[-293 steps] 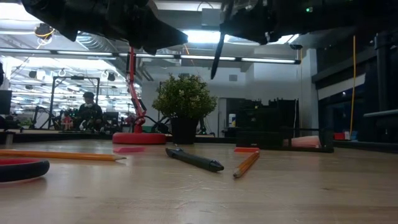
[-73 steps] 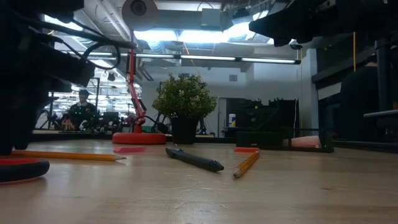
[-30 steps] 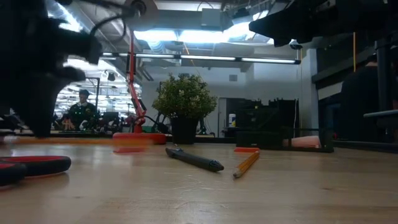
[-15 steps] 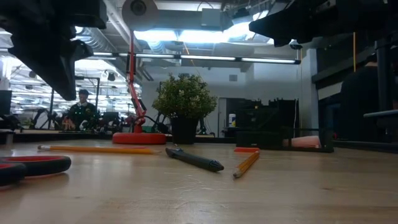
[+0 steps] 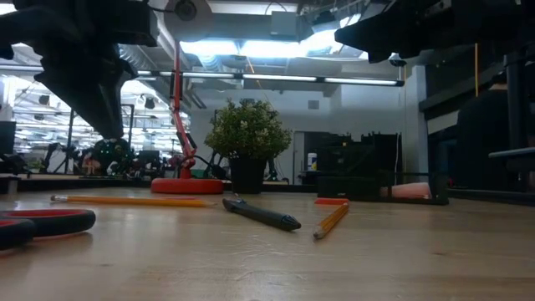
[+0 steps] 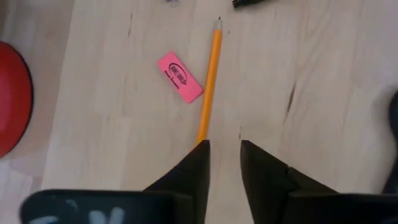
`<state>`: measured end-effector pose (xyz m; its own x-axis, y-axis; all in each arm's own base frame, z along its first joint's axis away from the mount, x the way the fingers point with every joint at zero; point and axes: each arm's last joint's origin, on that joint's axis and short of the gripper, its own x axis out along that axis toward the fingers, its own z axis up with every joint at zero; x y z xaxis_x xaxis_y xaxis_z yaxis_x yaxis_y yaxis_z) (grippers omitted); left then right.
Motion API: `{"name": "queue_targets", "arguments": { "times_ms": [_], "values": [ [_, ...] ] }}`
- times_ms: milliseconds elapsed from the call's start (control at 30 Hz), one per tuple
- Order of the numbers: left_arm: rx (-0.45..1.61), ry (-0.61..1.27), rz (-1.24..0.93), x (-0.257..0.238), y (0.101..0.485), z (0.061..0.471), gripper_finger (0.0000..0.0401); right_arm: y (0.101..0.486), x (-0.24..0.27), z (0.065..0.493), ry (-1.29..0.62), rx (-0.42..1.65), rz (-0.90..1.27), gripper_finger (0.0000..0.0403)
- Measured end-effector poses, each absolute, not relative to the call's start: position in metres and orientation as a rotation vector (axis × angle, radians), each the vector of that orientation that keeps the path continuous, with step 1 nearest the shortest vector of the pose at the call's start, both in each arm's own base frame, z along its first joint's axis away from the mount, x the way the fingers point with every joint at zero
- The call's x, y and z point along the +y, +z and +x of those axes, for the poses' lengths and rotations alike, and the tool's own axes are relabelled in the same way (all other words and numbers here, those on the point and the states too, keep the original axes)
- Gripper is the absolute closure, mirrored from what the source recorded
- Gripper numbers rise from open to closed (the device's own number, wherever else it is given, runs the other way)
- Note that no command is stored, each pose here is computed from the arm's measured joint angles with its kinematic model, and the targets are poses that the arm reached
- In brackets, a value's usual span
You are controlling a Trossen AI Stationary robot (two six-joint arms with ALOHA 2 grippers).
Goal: Pick and place office supplies into organizer
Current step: Put the left orange pencil into the black desk organizer
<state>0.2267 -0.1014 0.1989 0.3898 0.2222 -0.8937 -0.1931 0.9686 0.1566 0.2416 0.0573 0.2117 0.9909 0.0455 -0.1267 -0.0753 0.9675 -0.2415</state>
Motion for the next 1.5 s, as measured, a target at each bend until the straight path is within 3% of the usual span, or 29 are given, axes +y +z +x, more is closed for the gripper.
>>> {"name": "queue_targets", "arguments": {
  "times_ms": [267, 1200, 1500],
  "values": [
    [1.197, 0.247, -0.022, -0.088, 0.193, 0.237, 0.0275, 0.212, 0.057, 0.242, 0.061, 0.120, -0.249, 0.0398],
    [1.421, 0.218, 0.007, -0.067, 0.134, 0.267, 0.0274, 0.206, 0.057, 0.241, 0.067, 0.175, -0.262, 0.0398],
    [1.423, 0.223, 0.012, -0.067, 0.132, 0.267, 0.0274, 0.206, 0.057, 0.241, 0.067, 0.175, -0.262, 0.0398]
  ]
}}
